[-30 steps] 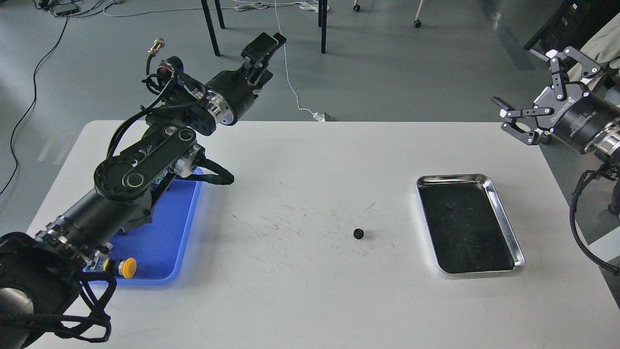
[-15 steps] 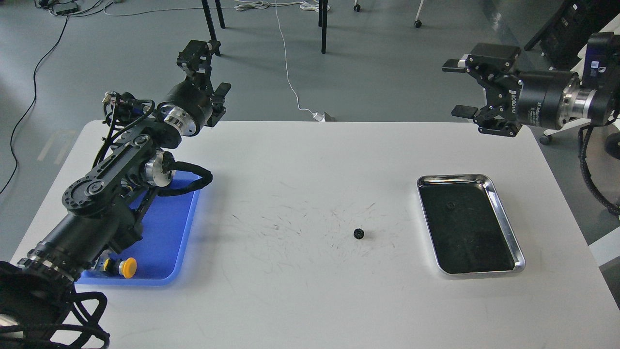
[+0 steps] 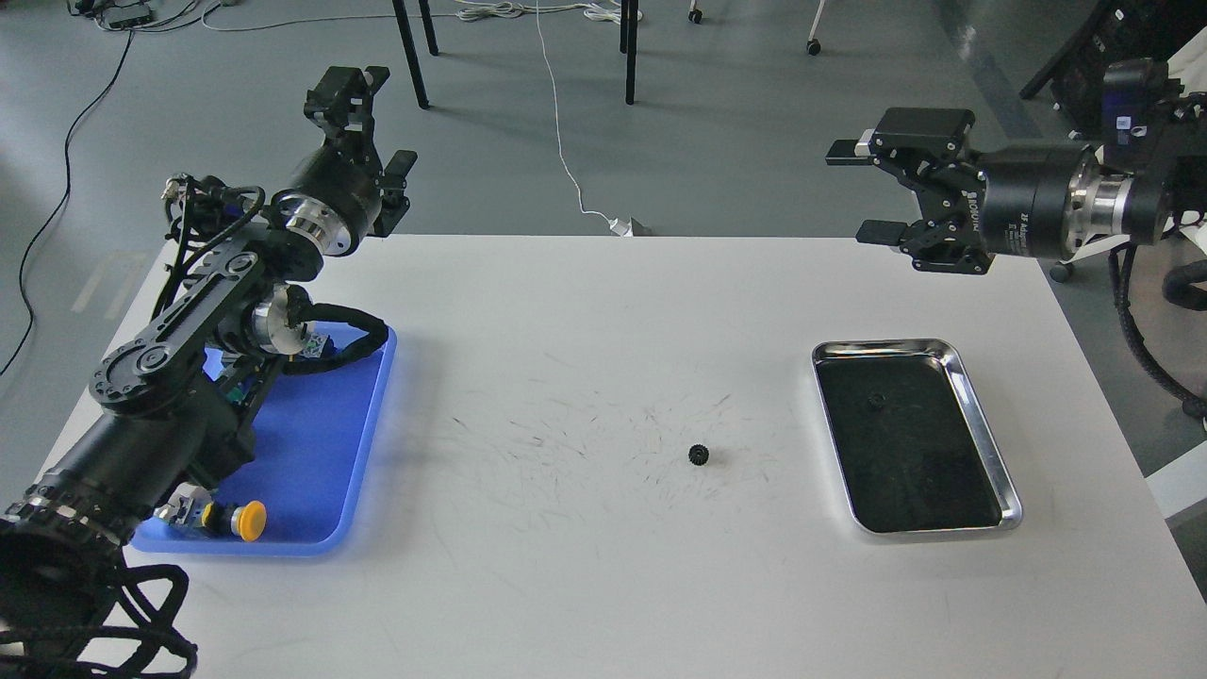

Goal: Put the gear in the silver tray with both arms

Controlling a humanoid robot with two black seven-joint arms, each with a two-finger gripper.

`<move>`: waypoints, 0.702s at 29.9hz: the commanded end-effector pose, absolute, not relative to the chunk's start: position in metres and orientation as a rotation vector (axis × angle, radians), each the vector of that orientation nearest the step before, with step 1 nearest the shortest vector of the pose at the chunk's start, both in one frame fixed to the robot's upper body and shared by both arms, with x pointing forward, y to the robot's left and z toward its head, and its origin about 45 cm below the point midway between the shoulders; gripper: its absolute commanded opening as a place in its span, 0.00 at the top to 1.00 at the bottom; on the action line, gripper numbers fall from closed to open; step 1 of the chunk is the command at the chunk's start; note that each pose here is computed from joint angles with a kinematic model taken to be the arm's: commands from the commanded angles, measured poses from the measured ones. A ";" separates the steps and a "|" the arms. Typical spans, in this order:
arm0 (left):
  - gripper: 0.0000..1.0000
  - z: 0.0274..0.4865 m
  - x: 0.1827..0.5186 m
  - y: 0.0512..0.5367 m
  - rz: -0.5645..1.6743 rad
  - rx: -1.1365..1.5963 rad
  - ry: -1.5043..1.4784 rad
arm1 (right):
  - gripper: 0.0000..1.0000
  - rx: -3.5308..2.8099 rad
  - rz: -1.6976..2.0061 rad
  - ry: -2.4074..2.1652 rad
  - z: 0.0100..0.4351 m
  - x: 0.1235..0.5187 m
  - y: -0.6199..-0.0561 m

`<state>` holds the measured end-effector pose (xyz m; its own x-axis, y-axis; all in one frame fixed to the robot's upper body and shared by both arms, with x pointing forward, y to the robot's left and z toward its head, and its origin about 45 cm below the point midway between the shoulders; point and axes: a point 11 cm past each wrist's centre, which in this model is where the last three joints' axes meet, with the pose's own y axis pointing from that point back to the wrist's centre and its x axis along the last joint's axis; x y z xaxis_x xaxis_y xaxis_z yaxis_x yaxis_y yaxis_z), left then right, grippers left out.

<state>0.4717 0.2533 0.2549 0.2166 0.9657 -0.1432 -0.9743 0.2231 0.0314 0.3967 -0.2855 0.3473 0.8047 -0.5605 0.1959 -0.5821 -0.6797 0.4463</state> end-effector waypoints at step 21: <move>0.02 0.291 0.473 0.258 1.321 -0.113 0.063 | 0.03 2.722 0.012 -0.743 0.363 0.402 -0.214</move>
<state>0.4733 0.2584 0.2900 0.2451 0.9632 -0.1106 -0.9694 0.2416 -0.0435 0.4031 -0.2159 0.3638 0.8612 -0.4997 0.0924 -0.5026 -0.8108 0.2999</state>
